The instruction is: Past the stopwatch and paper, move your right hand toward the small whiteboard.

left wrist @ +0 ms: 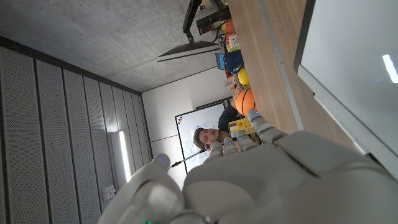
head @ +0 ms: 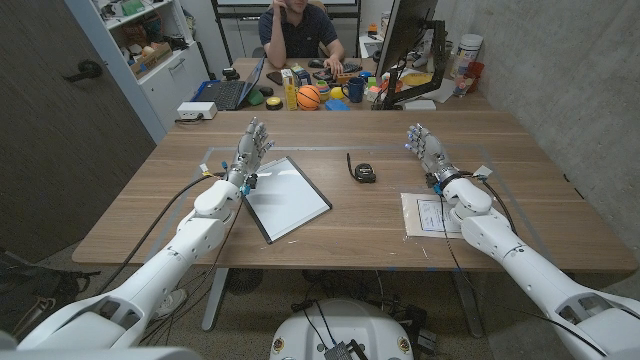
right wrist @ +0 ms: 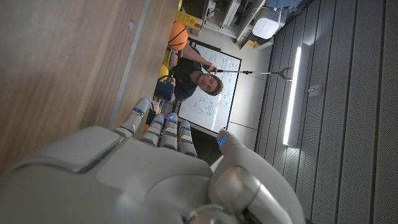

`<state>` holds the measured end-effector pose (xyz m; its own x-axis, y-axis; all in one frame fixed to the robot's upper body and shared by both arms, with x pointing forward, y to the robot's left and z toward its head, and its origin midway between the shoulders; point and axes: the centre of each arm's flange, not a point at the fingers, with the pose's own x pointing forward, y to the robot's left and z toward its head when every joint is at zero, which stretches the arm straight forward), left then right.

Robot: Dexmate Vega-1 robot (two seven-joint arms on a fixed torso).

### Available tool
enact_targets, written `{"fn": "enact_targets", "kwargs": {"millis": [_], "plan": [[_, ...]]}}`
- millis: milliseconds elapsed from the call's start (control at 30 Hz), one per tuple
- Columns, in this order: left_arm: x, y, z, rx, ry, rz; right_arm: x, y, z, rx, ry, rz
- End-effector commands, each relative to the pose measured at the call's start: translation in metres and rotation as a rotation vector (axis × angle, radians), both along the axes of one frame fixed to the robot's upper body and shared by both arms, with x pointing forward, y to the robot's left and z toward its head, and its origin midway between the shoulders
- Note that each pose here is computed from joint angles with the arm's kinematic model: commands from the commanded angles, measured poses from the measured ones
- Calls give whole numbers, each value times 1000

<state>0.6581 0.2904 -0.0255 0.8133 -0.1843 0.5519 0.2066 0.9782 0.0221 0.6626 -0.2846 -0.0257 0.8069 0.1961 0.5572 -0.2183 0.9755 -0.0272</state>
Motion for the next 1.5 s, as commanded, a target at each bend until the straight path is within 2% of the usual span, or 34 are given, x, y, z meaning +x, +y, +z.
{"fn": "enact_targets", "kwargs": {"millis": [33,200,367,667,1167,1500], "plan": [[4,0,1,-3,9,4,10,5,7,-13,-16,14],[3,0,1,-3,6,7,11,5,15,-26,-33,17],[0,0,2,-2,-1,11,11,6,27,-56,-62,6],[-6,-1,6,20,-15,22,8,14,60,-136,-149,-18],[-22,3,6,35,-36,42,-10,44,119,-289,-326,-47],[-31,8,4,35,-47,46,-28,74,148,-407,-441,-60]]}}
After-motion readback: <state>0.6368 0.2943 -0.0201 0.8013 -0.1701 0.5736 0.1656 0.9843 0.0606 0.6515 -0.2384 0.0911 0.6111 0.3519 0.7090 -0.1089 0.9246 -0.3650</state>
